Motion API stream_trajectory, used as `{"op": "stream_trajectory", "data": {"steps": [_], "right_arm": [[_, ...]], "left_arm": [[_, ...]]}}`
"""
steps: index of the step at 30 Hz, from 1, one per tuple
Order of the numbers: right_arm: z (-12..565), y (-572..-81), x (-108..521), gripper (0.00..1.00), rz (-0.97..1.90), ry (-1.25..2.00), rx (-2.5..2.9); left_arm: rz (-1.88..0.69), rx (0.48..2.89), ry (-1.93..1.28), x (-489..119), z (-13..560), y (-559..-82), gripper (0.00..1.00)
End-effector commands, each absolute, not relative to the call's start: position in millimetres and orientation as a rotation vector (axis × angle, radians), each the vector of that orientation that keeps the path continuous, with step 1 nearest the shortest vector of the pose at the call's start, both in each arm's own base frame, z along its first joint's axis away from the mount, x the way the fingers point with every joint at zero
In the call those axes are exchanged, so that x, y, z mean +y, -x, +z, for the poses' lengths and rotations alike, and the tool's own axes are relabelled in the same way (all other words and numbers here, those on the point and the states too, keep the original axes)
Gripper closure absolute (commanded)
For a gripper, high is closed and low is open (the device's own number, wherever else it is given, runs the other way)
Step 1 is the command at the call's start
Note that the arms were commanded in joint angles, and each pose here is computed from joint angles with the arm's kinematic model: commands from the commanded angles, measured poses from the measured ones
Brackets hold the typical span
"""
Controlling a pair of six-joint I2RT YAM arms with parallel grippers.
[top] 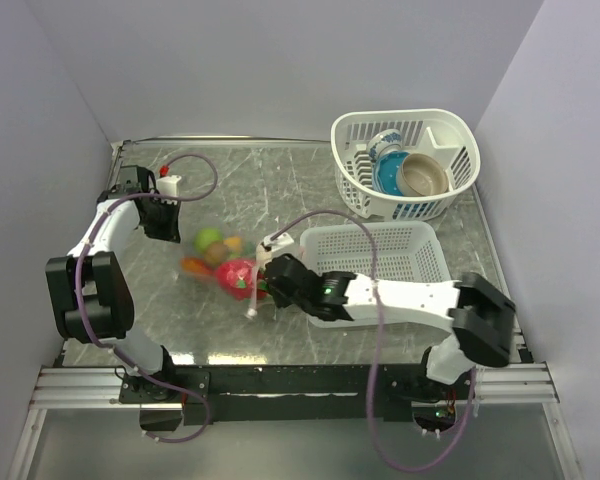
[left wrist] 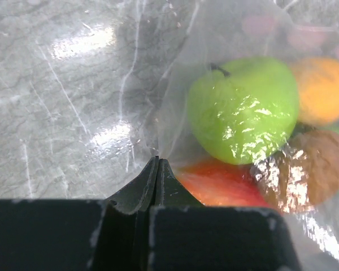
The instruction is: Open the zip-top bag and remove the fake food
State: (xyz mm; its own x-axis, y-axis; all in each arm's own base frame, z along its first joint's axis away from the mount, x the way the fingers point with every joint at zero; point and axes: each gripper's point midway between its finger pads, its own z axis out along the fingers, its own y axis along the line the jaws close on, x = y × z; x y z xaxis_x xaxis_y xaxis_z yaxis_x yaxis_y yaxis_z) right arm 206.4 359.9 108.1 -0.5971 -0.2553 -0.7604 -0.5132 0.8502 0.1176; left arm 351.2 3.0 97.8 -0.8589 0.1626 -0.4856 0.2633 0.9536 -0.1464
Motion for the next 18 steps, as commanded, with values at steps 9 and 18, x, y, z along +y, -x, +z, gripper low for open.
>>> {"op": "stream_trajectory", "data": {"steps": [9, 18], "right_arm": [[161.2, -185.0, 367.6, 1.00, 0.637, 0.580, 2.175], [225.7, -192.1, 282.8, 1.00, 0.422, 0.434, 2.109]], "left_arm": [[-0.190, 2.550, -0.255, 25.4, 114.1, -366.8, 0.99], [-0.131, 2.572, -0.197, 53.2, 98.1, -372.2, 0.99]]}}
